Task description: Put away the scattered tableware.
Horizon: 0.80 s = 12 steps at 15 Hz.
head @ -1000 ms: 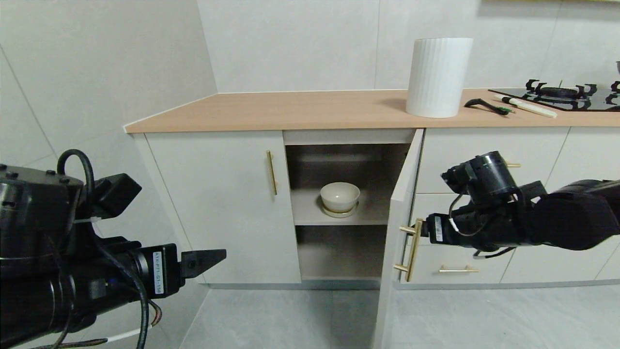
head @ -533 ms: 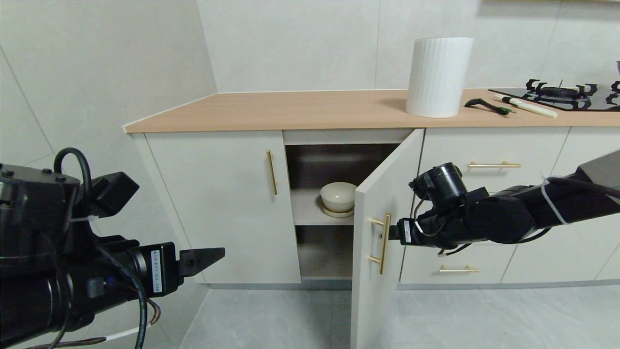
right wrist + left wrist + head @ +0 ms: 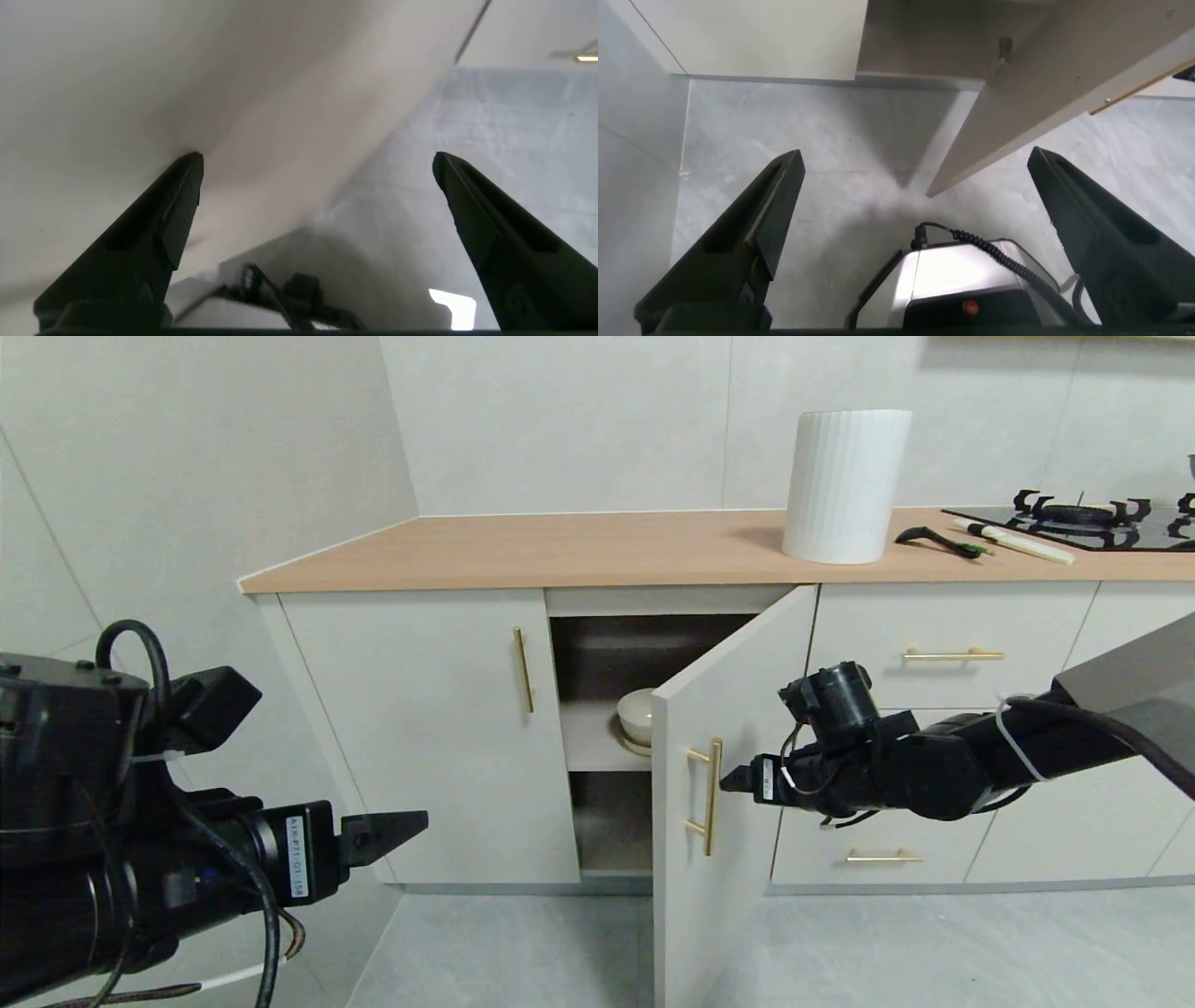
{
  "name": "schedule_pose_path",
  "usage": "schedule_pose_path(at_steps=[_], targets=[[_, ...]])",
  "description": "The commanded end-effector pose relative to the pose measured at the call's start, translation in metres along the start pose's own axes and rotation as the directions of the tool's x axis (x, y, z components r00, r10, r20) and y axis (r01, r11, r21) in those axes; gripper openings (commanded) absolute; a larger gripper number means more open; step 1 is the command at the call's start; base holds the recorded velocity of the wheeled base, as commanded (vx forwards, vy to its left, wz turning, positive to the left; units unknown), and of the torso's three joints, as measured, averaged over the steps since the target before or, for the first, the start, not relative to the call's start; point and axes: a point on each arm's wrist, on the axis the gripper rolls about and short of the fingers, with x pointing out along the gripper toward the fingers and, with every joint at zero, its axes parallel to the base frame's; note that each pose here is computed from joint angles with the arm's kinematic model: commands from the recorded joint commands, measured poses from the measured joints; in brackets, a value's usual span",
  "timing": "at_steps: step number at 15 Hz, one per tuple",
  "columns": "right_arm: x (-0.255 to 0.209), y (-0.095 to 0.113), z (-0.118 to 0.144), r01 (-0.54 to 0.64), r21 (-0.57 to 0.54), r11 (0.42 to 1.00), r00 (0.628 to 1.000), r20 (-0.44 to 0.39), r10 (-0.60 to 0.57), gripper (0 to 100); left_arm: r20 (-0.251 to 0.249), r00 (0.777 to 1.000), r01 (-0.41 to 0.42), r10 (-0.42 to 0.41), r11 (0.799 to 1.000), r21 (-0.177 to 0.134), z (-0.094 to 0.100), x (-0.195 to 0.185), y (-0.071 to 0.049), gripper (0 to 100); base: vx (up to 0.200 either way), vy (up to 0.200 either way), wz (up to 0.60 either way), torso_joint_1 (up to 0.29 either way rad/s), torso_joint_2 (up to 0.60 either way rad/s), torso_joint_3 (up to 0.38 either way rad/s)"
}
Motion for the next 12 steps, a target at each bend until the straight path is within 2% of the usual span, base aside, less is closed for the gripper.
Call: schedule_pose_path(at_steps=[1,4,5,7,9,10,12], targets=[[0.006,0.003,-0.002,-0.009,0.016,1.000,1.000,0.007,0.009,100,-0.004,1.000,-0.011,0.011,1.000,-0.006,0.000,0.002,0.001,100,0.200,0.000,0.00,-0.002,0.00,0.007],[0.007,0.008,-0.001,-0.034,0.047,0.998,0.999,0.037,0.033,100,-0.003,1.000,-0.010,0.010,1.000,-0.006,0.001,0.002,0.001,100,0.200,0.000,0.00,0.007,0.00,-0.001],[0.010,0.015,0.001,-0.081,0.105,0.991,0.993,0.093,0.071,100,0.004,1.000,-0.007,0.007,1.000,-0.009,0.002,0.001,0.001,100,0.000,0.000,0.00,0.000,0.00,0.000],[0.015,0.021,0.004,-0.130,0.150,0.980,0.982,0.153,0.107,100,0.004,1.000,-0.009,0.009,1.000,-0.009,0.002,0.001,0.001,100,0.000,0.000,0.00,0.000,0.00,0.000],[0.019,0.022,0.005,-0.153,0.176,0.972,0.976,0.181,0.121,100,0.003,1.000,-0.008,0.008,1.000,-0.009,0.002,0.001,0.001,100,0.000,0.000,0.00,0.000,0.00,0.000],[0.027,0.026,0.012,-0.169,0.221,0.960,0.966,0.232,0.117,100,0.003,1.000,-0.008,0.008,1.000,-0.009,0.002,0.001,0.001,100,0.000,0.000,0.00,0.000,0.00,0.000],[0.038,0.029,0.018,-0.150,0.273,0.950,0.958,0.278,0.071,100,0.000,1.000,-0.009,0.009,1.000,-0.008,0.001,0.002,0.001,100,0.000,0.000,0.00,0.000,0.00,0.000]])
